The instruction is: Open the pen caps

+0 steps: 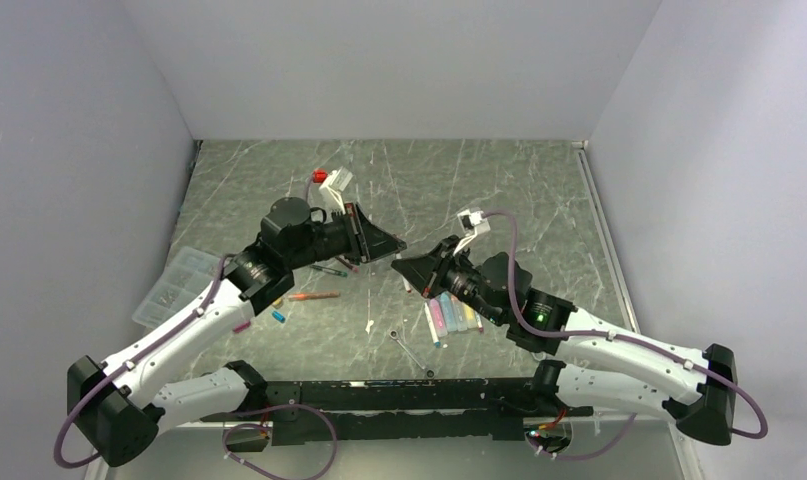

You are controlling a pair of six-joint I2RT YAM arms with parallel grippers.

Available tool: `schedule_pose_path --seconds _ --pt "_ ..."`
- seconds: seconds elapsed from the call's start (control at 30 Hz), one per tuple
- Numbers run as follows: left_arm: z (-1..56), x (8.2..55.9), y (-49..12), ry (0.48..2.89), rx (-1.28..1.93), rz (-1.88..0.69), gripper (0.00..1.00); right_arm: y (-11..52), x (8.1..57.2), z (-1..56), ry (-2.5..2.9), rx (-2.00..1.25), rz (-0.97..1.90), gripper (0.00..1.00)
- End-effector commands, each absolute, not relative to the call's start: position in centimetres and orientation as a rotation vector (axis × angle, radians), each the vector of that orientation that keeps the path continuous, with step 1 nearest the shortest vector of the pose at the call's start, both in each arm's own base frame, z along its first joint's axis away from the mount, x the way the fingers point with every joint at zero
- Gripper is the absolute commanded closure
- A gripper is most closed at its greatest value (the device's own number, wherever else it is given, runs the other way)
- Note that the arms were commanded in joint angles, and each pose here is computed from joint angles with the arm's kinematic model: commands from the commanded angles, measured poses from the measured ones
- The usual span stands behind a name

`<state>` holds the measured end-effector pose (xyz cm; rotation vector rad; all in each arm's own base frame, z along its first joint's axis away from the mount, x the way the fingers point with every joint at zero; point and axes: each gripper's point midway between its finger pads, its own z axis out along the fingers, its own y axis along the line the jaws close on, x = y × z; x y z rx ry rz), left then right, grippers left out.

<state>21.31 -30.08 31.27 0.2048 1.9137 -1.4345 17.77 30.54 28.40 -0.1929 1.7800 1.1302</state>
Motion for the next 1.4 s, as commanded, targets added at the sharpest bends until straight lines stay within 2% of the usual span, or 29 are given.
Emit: schedule_pose_path --seconds 0.0,0.27,0.7,0.8,0.87,1.07,1.2,1.37 --pt "37.3 31.1 -22.8 1.638 -0.135 -1.093 1.00 27.9 17.2 23.5 1.934 -0.115 0.990 1.00" --pt "39.3 34.3 -20.1 1.586 -0.186 -0.995 1.00 27.5 16.2 21.9 1.964 -0.065 0.908 1.00" --pt "39.0 38.2 -16.6 1.570 -0.250 -0.881 1.00 26.3 15.6 22.4 1.930 -0.044 0.838 1.00" --pt "38.8 38.6 -17.0 1.577 -0.225 -0.934 1.00 26.8 15.2 22.8 1.910 -0.077 0.887 1.00" --pt "38.7 38.2 -18.5 1.592 -0.165 -1.024 1.00 27.4 14.9 22.7 1.915 -0.125 0.898 1.00" --pt "33.7 33.7 -22.2 1.733 -0.012 -1.312 1.00 25.9 17.2 17.2 2.122 -0.169 0.543 1.00" --pt "29.3 30.0 -21.8 1.818 -0.029 -1.353 1.00 25.1 18.9 12.0 2.278 -0.160 0.523 1.00" --pt "26.4 25.7 -20.5 1.889 -0.056 -1.330 1.00 26.6 19.5 10.1 2.307 -0.238 0.526 1.00"
